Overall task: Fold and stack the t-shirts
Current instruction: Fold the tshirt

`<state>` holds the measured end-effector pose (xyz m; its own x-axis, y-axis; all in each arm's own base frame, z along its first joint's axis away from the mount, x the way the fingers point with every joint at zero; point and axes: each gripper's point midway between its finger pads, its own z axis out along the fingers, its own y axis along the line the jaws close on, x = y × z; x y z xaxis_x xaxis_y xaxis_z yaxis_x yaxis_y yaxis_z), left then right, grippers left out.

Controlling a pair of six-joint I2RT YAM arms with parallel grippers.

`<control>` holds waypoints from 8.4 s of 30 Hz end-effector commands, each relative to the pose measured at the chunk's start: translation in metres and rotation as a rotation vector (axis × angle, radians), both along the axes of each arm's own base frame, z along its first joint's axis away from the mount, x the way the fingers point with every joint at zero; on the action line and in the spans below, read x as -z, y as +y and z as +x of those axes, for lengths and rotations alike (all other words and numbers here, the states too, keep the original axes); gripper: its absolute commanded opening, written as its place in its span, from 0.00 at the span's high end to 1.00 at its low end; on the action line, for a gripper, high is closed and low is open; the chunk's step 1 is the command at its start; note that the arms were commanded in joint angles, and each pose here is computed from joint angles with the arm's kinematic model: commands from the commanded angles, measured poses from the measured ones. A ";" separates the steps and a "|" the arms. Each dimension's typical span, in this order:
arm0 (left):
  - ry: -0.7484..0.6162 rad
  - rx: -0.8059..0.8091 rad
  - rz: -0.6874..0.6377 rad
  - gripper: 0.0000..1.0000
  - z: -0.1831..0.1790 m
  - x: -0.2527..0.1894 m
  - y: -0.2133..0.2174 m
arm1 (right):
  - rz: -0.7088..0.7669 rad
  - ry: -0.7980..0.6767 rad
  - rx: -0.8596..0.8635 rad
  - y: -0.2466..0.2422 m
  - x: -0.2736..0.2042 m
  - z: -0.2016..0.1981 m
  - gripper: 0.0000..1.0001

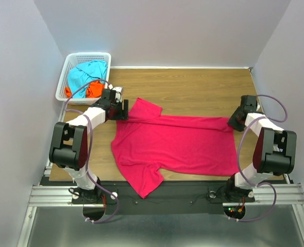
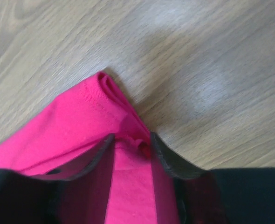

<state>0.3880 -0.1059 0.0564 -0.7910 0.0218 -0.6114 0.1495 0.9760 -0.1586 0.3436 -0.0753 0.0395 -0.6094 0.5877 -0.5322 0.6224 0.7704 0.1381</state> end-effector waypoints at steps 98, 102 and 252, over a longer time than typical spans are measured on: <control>-0.055 0.180 -0.279 1.00 -0.048 -0.069 -0.073 | 0.515 -0.172 -1.081 0.409 -0.054 0.018 0.99; -0.023 0.186 -0.318 1.00 -0.078 -0.064 -0.073 | 0.498 -0.149 -1.096 0.403 -0.050 0.004 0.99; -0.044 -0.184 -0.078 0.78 0.015 0.009 0.000 | 0.560 0.080 -1.794 0.473 -0.050 -0.172 0.49</control>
<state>0.3969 -0.1039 0.0306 -0.7831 -0.1497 -0.6036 -0.0266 0.9778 -0.2079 0.1819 0.4054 0.0755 -0.6530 -0.6076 -0.4522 -0.7350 0.3642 0.5719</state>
